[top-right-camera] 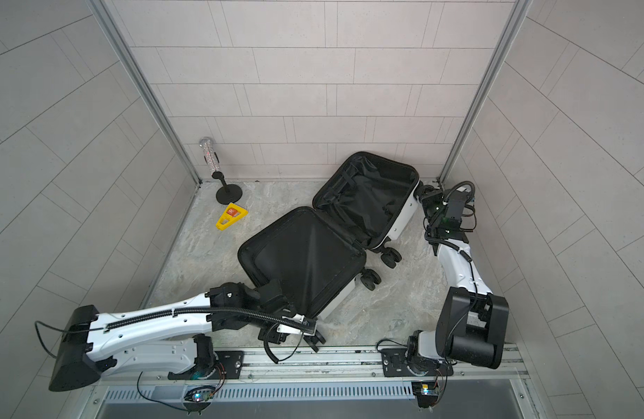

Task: Open the suitcase zippers
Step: Open the suitcase at the center of the board.

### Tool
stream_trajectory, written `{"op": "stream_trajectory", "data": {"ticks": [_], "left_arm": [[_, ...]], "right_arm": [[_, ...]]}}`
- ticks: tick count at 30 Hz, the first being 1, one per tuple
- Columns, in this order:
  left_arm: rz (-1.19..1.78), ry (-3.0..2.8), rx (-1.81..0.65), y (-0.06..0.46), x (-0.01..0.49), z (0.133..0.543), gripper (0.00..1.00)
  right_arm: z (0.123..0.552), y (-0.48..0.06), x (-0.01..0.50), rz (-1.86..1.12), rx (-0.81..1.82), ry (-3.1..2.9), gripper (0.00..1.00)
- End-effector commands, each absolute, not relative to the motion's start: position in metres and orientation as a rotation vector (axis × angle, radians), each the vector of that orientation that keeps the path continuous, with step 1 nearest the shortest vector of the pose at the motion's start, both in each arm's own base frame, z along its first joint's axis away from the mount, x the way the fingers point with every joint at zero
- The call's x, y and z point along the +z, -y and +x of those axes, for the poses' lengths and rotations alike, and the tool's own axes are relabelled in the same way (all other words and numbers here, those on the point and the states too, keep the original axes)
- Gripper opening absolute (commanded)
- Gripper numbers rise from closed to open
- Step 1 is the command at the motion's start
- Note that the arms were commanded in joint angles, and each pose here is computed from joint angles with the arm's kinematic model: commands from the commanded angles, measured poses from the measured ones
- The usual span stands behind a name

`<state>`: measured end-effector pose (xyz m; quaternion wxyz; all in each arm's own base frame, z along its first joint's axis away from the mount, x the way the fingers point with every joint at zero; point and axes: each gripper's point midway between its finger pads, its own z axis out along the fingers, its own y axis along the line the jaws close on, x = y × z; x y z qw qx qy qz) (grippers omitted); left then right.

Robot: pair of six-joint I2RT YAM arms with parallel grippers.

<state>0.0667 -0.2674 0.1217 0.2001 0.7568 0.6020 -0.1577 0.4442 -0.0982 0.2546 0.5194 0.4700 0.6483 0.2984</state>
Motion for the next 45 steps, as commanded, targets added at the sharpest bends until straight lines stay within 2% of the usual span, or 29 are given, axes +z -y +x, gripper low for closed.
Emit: {"op": "stream_trajectory", "data": {"ticks": [1,8,17,30,36,43,45], "left_arm": [[1.855,-1.661,-0.637,0.318,0.155,0.073,0.00],[1.749,-1.695,-0.637,0.351,0.159,0.077,0.00],[1.554,-1.724,-0.789,0.404,0.178,0.069,0.00],[1.427,-1.774,-0.785,0.448,0.172,0.079,0.00],[1.482,-1.732,-0.754,0.475,0.165,0.082,0.00],[1.392,-1.749,-0.724,0.494,0.164,0.102,0.00],[1.392,-1.752,-0.745,0.500,0.163,0.104,0.03]], "right_arm": [[0.457,0.079,0.285,1.013,0.781,-1.532,0.00],[0.492,0.048,0.263,0.989,0.813,-1.623,0.00],[0.535,0.012,0.221,0.986,0.840,-1.730,0.00],[0.591,-0.023,0.182,0.953,0.907,-1.819,0.00],[0.623,-0.054,0.163,0.910,0.957,-1.889,0.00],[0.637,-0.074,0.134,0.896,0.958,-1.958,0.00],[0.636,-0.075,0.129,0.896,0.960,-1.969,0.01]]}}
